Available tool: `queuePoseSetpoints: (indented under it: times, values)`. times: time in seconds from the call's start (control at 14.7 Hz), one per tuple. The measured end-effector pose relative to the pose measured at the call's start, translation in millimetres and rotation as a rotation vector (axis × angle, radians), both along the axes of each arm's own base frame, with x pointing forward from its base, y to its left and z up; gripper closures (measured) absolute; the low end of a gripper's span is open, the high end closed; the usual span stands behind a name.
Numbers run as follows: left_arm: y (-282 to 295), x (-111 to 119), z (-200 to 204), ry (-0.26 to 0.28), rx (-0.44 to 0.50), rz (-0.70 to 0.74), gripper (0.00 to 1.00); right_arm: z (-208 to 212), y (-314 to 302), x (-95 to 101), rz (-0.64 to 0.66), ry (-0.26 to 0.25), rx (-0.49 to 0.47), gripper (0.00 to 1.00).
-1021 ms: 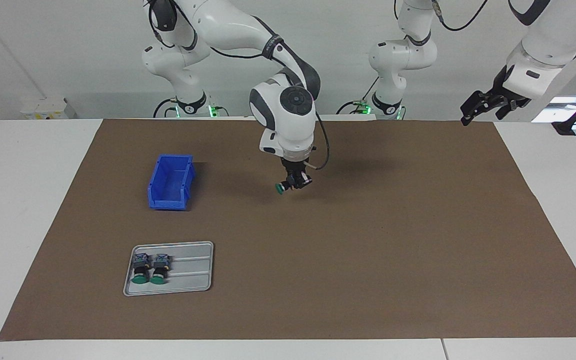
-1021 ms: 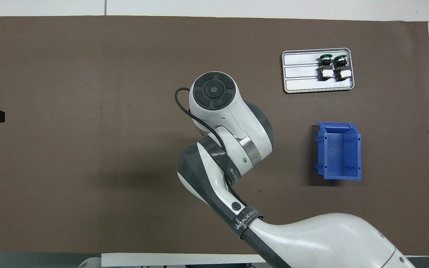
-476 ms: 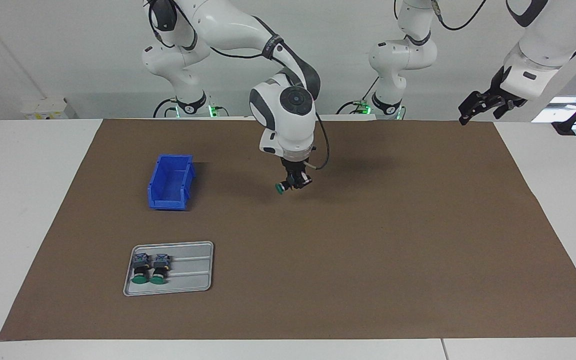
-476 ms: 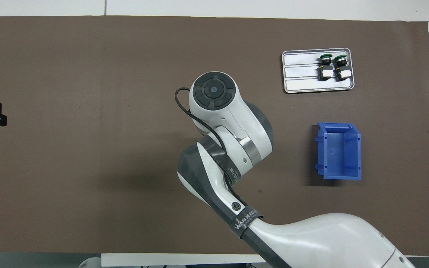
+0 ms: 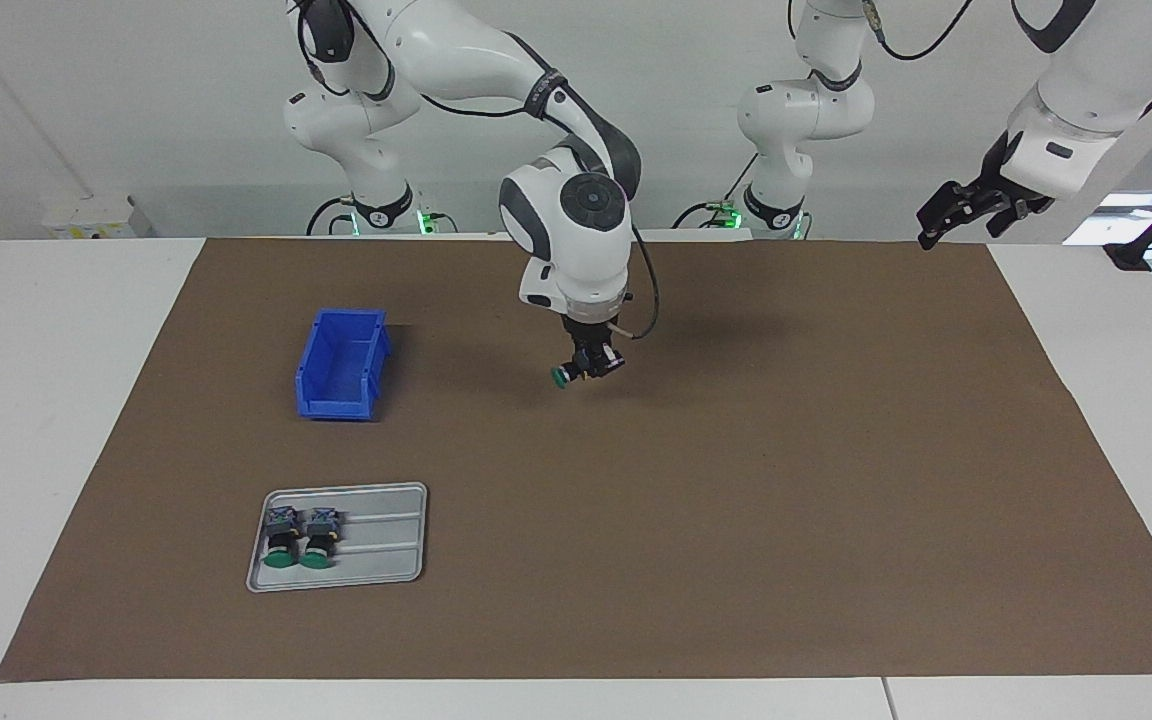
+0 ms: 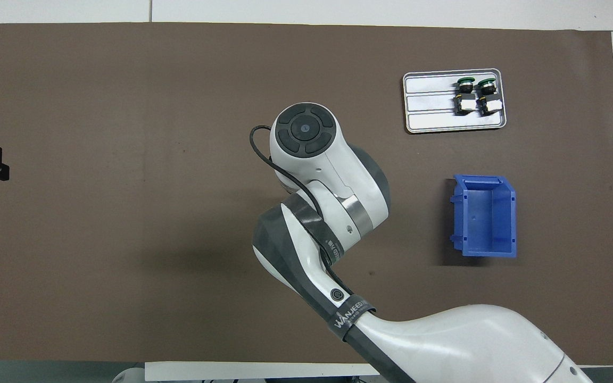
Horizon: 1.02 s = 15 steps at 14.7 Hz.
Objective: Place and press button with both arms
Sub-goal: 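Carry the black part with the right gripper to the table center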
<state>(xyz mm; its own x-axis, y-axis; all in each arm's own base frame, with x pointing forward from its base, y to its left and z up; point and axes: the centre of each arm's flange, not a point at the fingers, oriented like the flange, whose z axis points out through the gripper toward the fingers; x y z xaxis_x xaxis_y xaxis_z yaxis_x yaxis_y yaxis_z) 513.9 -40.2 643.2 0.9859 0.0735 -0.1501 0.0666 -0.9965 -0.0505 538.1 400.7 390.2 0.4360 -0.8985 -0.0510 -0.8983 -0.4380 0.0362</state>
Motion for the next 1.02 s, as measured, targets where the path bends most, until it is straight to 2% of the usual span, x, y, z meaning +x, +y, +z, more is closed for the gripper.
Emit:
queuePoseSetpoints:
  times: [0.2, 0.34, 0.48, 0.82, 1.02]
  values:
    - [0, 0, 0, 0.000, 0.000, 0.000, 0.00, -43, 3, 15.8, -0.035, -0.006, -0.008, 0.59]
    - [0, 0, 0, 0.000, 0.000, 0.000, 0.00, -51, 6, 19.9, -0.048, -0.015, -0.001, 0.59]
    - [0, 0, 0, 0.000, 0.000, 0.000, 0.00, -48, 8, 22.5, -0.126, -0.034, 0.022, 0.59]
    - [-1, 0, 0, 0.000, 0.000, -0.002, 0.00, -61, 6, 17.4, -0.390, -0.010, 0.005, 0.59]
    - [-1, 0, 0, -0.001, 0.000, -0.002, 0.00, -77, 2, 10.5, -0.434, 0.013, -0.020, 0.59]
